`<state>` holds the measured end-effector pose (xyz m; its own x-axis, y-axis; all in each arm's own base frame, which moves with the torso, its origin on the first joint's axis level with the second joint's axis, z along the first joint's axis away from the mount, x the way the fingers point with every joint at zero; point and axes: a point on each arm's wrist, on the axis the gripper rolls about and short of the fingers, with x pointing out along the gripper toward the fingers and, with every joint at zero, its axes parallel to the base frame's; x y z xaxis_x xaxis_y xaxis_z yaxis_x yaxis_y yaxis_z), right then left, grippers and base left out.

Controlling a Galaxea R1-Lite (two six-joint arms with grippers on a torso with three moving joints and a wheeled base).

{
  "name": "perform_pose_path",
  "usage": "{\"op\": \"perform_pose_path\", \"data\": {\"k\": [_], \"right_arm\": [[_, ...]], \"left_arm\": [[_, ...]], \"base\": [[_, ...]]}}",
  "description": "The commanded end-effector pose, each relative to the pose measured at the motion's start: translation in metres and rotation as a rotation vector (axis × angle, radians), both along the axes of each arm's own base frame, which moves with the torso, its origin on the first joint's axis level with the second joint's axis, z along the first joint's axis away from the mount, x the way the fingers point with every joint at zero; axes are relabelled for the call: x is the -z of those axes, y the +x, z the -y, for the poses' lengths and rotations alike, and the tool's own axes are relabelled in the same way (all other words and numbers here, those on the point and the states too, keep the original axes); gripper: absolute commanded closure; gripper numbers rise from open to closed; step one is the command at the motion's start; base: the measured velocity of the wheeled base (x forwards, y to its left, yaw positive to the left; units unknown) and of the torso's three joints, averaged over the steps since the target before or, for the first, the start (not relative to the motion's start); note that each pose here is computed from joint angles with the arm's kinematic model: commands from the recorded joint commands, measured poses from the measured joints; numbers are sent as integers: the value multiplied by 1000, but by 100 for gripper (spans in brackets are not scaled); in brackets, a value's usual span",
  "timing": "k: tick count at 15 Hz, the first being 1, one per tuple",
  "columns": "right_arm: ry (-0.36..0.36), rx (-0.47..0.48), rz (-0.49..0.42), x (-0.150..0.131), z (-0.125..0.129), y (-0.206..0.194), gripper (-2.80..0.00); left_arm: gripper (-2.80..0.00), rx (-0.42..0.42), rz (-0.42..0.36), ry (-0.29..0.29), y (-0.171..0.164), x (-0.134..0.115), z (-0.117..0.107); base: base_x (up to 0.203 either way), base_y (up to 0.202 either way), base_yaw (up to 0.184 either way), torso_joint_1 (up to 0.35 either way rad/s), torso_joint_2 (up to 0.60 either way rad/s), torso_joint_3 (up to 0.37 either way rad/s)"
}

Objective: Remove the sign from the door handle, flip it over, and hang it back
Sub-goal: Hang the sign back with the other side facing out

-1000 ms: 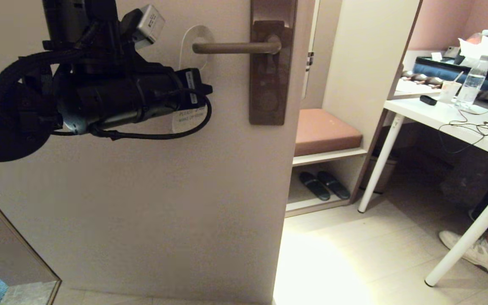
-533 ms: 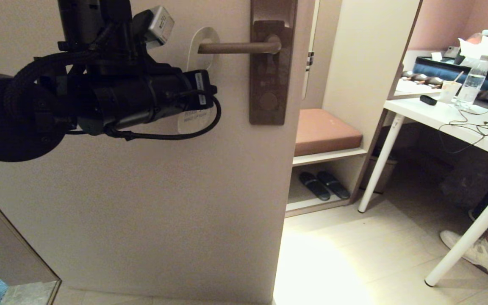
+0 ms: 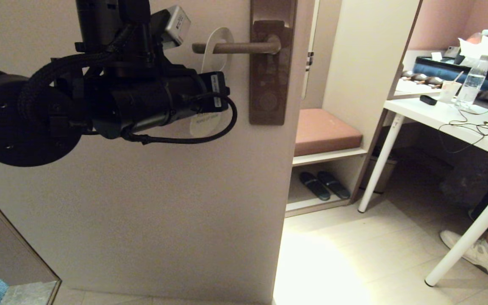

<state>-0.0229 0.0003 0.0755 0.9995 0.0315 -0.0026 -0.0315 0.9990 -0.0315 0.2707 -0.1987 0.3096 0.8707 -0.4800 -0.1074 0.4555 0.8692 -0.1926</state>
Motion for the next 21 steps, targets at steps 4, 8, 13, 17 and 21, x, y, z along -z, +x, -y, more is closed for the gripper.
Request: {"op": "perform_pose_path", "data": {"k": [4,8,13,17,21], "right_arm": [[-1,-1,-2,0,0,0,0],[-1,-1,-2,0,0,0,0],[-1,-1,-2,0,0,0,0],[-1,-1,-2,0,0,0,0],[-1,-1,-2,0,0,0,0]], "left_arm": [[0,27,1,-3,-1,0,12],[0,47,-3,1,-3,3,19],[0,49,0,-2,-2,2,20],[0,50,0,-2,-3,2,20],[0,60,1,-3,-6,1,22]], "base": [[0,0,0,0,0,0],[0,0,0,0,0,0],[0,0,0,0,0,0],[0,0,0,0,0,0],[0,0,0,0,0,0]]}}
